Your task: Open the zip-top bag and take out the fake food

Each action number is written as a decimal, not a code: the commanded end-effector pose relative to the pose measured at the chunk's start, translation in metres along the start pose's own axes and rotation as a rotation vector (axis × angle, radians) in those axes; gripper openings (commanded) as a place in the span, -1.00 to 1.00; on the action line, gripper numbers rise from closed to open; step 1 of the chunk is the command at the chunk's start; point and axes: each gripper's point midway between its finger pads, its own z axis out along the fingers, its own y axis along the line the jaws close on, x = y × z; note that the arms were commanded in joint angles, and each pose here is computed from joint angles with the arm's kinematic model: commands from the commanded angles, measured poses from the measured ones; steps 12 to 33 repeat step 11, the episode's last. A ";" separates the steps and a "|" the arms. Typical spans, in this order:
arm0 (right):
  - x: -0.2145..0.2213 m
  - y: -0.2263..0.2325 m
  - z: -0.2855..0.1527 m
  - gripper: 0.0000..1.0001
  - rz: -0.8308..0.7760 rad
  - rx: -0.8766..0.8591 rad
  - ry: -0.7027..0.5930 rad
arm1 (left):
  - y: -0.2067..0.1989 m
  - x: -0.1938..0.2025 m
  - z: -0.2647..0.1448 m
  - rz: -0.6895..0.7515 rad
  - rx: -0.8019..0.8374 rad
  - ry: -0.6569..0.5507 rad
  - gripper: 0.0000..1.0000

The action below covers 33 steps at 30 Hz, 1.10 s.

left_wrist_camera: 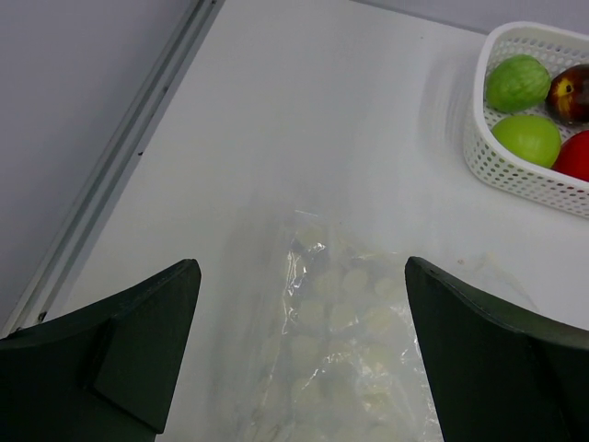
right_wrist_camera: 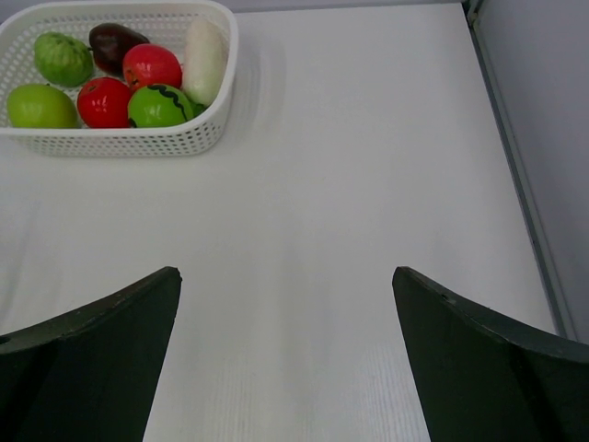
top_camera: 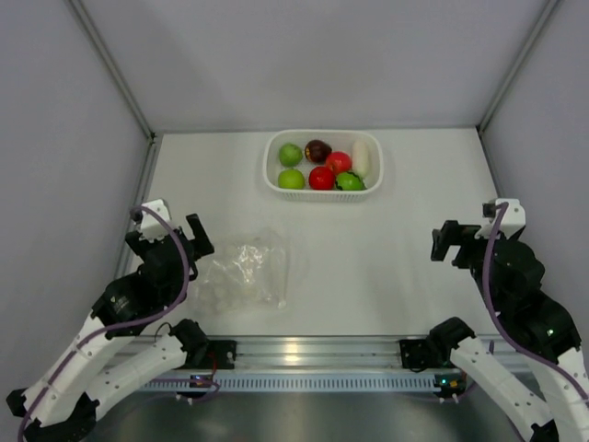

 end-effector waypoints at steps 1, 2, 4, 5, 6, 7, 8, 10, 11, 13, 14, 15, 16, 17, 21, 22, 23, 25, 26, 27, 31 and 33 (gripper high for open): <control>0.003 0.000 0.008 0.99 -0.007 0.019 0.015 | -0.003 -0.009 0.001 -0.036 0.012 -0.036 0.97; 0.002 0.002 0.009 0.99 -0.002 0.015 0.013 | -0.002 -0.010 0.001 -0.040 0.011 -0.039 0.97; 0.003 0.003 0.010 0.99 -0.004 0.010 0.018 | -0.002 -0.010 0.002 -0.039 0.011 -0.038 0.97; 0.002 0.004 0.010 0.99 -0.002 0.007 0.017 | -0.001 -0.009 0.002 -0.038 0.007 -0.037 0.97; 0.002 0.004 0.010 1.00 0.000 0.007 0.019 | -0.002 -0.008 0.003 -0.034 0.008 -0.036 0.97; 0.003 0.004 0.010 0.99 -0.001 0.007 0.020 | -0.003 -0.008 0.003 -0.034 0.013 -0.034 0.97; 0.003 0.005 0.011 0.99 0.001 0.008 0.022 | -0.003 -0.008 0.003 -0.031 0.013 -0.035 0.97; 0.003 0.005 0.011 0.99 0.002 0.007 0.019 | -0.003 -0.008 0.004 -0.030 0.012 -0.035 0.97; 0.003 0.005 0.011 0.99 -0.003 0.006 0.021 | -0.003 -0.009 0.004 -0.033 0.012 -0.036 0.97; 0.003 0.005 0.011 0.99 -0.003 0.006 0.021 | -0.003 -0.009 0.004 -0.033 0.012 -0.036 0.97; 0.003 0.005 0.011 0.99 -0.003 0.006 0.021 | -0.003 -0.009 0.004 -0.033 0.012 -0.036 0.97; 0.003 0.005 0.011 0.99 -0.003 0.006 0.021 | -0.003 -0.009 0.004 -0.033 0.012 -0.036 0.97; 0.003 0.005 0.011 0.99 -0.003 0.006 0.021 | -0.003 -0.009 0.004 -0.033 0.012 -0.036 0.97; 0.003 0.005 0.011 0.99 -0.003 0.006 0.021 | -0.003 -0.009 0.004 -0.033 0.012 -0.036 0.97; 0.003 0.005 0.011 0.99 -0.003 0.006 0.021 | -0.003 -0.009 0.004 -0.033 0.012 -0.036 0.97; 0.003 0.005 0.011 0.99 -0.003 0.006 0.021 | -0.003 -0.009 0.004 -0.033 0.012 -0.036 0.97; 0.003 0.005 0.011 0.99 -0.003 0.006 0.021 | -0.003 -0.009 0.004 -0.033 0.012 -0.036 0.97; 0.003 0.005 0.011 0.99 -0.003 0.006 0.021 | -0.003 -0.009 0.004 -0.033 0.012 -0.036 0.97; 0.003 0.005 0.011 0.99 -0.003 0.006 0.021 | -0.003 -0.009 0.004 -0.033 0.012 -0.036 0.97; 0.003 0.005 0.011 0.99 -0.003 0.006 0.021 | -0.003 -0.009 0.004 -0.033 0.012 -0.036 0.97; 0.003 0.005 0.011 0.99 -0.003 0.006 0.021 | -0.003 -0.009 0.004 -0.033 0.012 -0.036 0.97; 0.003 0.005 0.011 0.99 -0.003 0.006 0.021 | -0.003 -0.009 0.004 -0.033 0.012 -0.036 0.97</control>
